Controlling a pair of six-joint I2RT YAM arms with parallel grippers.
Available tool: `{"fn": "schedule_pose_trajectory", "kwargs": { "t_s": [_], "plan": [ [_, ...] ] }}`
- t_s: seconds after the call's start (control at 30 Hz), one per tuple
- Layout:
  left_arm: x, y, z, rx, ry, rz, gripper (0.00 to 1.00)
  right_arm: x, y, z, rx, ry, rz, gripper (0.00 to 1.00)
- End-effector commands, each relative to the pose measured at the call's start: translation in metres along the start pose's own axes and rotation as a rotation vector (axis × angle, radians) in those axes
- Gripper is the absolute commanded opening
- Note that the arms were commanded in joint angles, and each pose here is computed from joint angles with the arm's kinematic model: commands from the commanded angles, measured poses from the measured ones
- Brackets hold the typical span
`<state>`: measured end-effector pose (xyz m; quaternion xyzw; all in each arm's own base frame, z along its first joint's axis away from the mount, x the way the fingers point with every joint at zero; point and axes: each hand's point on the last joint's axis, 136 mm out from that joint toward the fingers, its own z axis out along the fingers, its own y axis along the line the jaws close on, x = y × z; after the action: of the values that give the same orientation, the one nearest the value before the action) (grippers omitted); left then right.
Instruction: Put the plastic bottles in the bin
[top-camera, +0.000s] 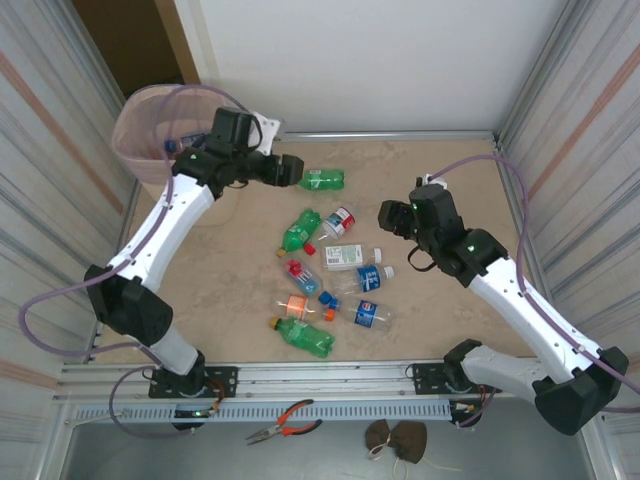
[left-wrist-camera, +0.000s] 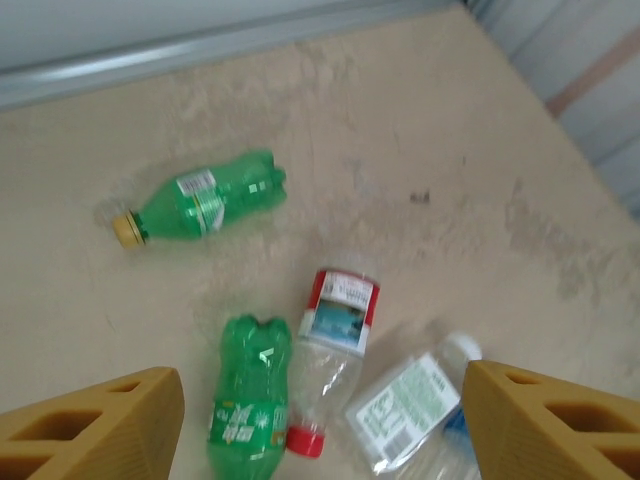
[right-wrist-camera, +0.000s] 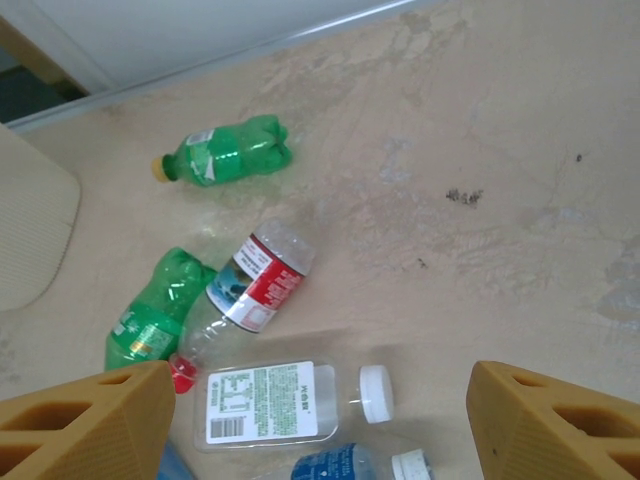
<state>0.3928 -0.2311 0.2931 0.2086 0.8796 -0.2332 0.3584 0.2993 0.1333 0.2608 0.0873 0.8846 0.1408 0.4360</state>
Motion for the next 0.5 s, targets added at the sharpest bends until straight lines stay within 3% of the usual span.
{"fn": "schedule_pose_trajectory", "kwargs": {
  "t_s": [0.0, 0.47],
  "plan": [
    [0.036, 0.000, 0.023, 0.029, 0.121, 0.070, 0.76, -0.003, -0.004, -0.008, -0.003, 0.008, 0.026, 0.76],
    [0.113, 0.029, 0.105, 0.050, 0.382, 0.094, 0.85, -0.010, -0.023, 0.001, 0.046, 0.014, 0.040, 0.76]
  ]
}}
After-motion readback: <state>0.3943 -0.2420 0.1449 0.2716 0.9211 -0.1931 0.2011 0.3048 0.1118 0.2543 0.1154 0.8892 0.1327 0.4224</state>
